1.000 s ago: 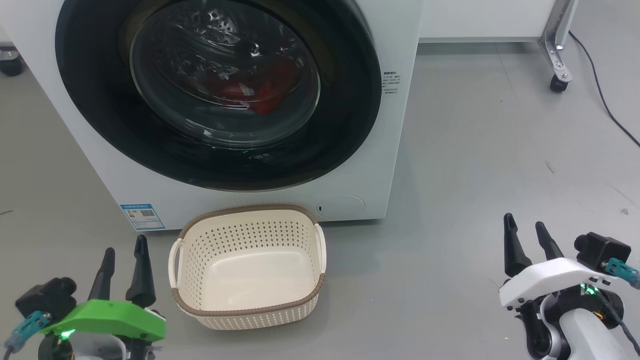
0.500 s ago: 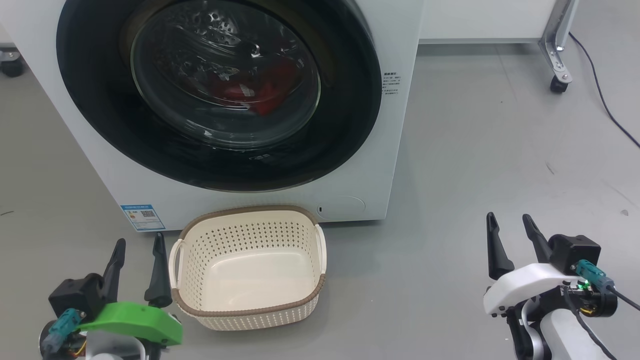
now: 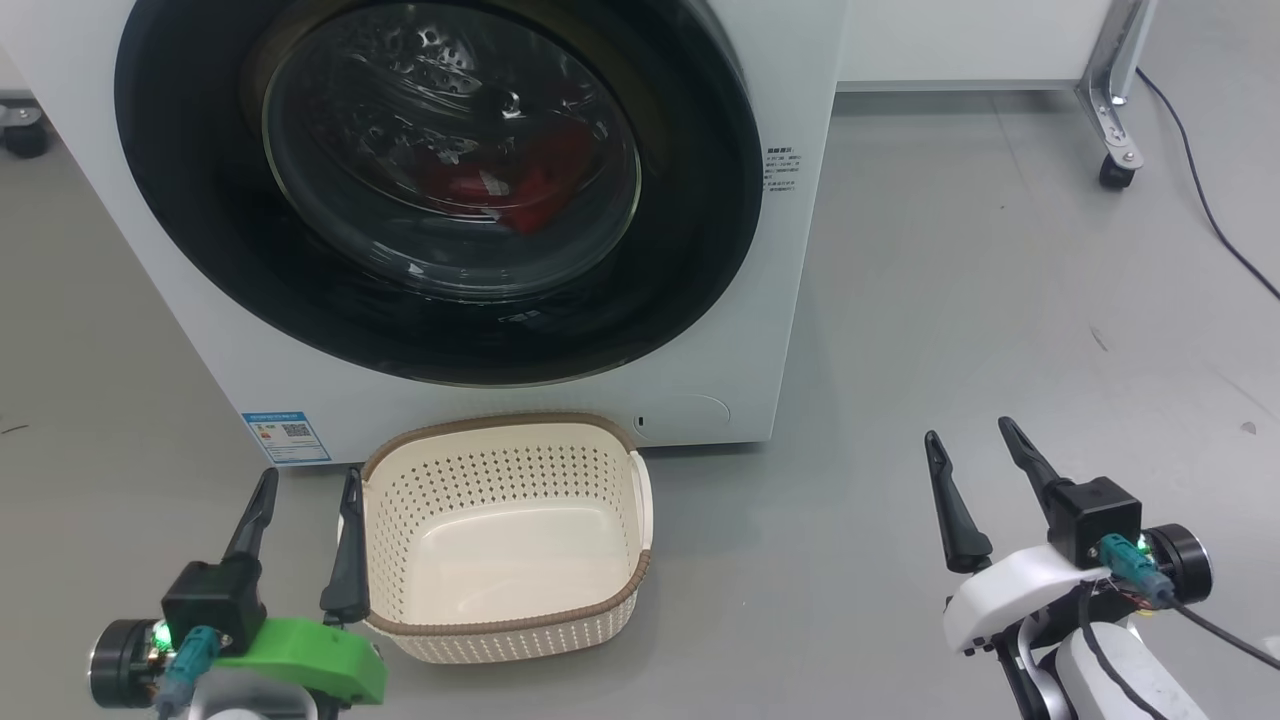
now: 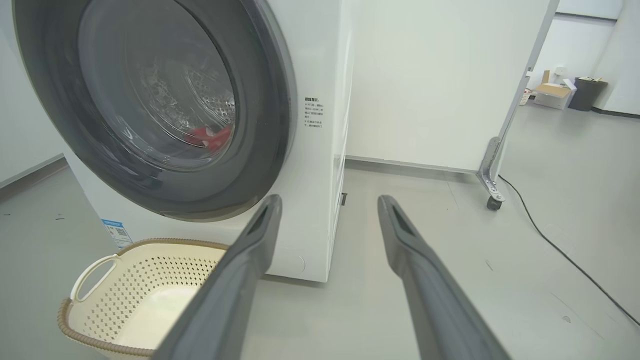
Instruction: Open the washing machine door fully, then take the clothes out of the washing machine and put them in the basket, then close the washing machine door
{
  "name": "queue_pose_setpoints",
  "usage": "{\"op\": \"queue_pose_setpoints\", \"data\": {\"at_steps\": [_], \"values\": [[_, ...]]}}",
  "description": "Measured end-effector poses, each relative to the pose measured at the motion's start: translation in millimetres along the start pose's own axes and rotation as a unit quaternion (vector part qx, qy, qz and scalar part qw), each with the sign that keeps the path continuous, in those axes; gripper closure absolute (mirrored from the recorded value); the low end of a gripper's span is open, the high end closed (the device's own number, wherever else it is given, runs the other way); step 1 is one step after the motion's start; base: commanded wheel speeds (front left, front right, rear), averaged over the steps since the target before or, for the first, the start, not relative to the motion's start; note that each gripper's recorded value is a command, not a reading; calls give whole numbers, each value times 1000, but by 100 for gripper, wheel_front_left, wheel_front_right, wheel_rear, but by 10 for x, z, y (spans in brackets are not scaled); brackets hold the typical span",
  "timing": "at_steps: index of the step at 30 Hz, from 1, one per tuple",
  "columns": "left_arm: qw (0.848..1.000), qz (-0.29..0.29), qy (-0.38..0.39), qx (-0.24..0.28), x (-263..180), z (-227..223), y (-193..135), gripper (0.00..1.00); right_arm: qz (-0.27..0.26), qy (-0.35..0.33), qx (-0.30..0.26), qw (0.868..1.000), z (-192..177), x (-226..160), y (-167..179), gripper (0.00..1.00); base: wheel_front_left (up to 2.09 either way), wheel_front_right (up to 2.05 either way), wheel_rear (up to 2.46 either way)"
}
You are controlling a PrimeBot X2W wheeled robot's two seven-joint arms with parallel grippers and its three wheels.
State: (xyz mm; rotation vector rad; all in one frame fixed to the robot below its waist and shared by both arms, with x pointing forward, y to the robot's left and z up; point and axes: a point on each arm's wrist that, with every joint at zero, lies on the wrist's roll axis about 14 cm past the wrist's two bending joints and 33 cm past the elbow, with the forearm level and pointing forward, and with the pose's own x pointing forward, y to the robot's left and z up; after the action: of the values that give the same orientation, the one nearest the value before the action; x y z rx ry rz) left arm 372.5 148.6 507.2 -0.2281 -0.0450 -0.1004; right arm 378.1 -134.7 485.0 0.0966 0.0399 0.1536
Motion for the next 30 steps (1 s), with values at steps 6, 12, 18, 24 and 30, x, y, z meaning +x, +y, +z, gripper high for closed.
{"op": "queue_pose_setpoints", "data": {"at_steps": [6, 12, 18, 24, 30], "values": [[999, -7, -7, 37, -2, 4, -42, 0, 6, -12, -41, 999, 25, -9, 29, 0, 0, 0, 0], [999, -10, -5, 47, -3, -17, -61, 0, 3, -14, -48, 999, 35, -9, 14, 0, 0, 0, 0], [999, -7, -3, 45, -2, -33, -44, 0, -4, -16, -43, 999, 44, -3, -6, 0, 0, 0, 0], [999, -1, -1, 43, -4, -46, -20, 0, -16, -19, -39, 999, 62, 0, -51, 0, 0, 0, 0], [999, 0, 1, 43, -5, -55, -9, 0, -19, -20, -37, 999, 68, -1, -65, 0, 0, 0, 0]]}}
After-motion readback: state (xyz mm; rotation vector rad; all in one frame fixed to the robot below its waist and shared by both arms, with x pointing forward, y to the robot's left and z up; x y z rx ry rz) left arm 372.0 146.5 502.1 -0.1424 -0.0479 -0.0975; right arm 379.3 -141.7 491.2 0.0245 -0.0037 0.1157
